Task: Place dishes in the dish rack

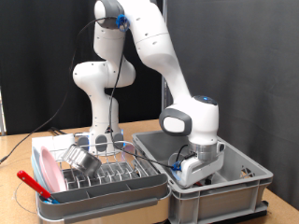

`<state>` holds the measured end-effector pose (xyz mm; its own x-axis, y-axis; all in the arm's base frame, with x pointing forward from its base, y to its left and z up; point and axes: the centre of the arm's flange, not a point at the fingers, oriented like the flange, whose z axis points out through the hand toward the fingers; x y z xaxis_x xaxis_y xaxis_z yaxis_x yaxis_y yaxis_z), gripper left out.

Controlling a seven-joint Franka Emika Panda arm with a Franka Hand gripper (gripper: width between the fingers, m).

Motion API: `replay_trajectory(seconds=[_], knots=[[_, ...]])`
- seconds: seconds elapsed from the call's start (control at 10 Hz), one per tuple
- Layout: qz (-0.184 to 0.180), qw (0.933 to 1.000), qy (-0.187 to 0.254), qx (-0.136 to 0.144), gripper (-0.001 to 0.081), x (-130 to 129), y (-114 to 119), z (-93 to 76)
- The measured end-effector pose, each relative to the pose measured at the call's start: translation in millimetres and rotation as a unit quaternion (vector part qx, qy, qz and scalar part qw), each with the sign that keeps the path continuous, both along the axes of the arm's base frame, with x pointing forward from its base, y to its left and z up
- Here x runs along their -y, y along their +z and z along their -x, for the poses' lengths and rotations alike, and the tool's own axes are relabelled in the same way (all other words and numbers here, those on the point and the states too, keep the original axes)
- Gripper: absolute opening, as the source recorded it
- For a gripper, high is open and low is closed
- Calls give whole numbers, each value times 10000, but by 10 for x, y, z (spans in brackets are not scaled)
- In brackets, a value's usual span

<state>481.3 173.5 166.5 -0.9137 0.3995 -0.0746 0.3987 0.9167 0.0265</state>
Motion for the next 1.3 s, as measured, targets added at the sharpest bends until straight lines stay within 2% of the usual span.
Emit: replay_trajectory(seconds=[0.4, 0.5, 0.6, 0.7, 0.8, 0.9, 1.0, 1.1, 1.3], knots=[[6, 10000, -93, 34, 803, 19, 11, -41], [4, 9999, -117, 38, 683, 34, 10, -58], [0, 9999, -140, 45, 529, 47, 13, -73], [-5, 9999, -165, 43, 529, 64, 11, -83], [-22, 9998, -185, 33, 344, 74, 12, -90], [-60, 9998, -194, 8, 344, 86, 16, -98], [-138, 9997, -188, -33, 161, 94, 31, -108], [-266, 9995, -164, -81, 76, 90, 61, -120], [-541, 9983, -99, -171, 77, 84, 194, -149]])
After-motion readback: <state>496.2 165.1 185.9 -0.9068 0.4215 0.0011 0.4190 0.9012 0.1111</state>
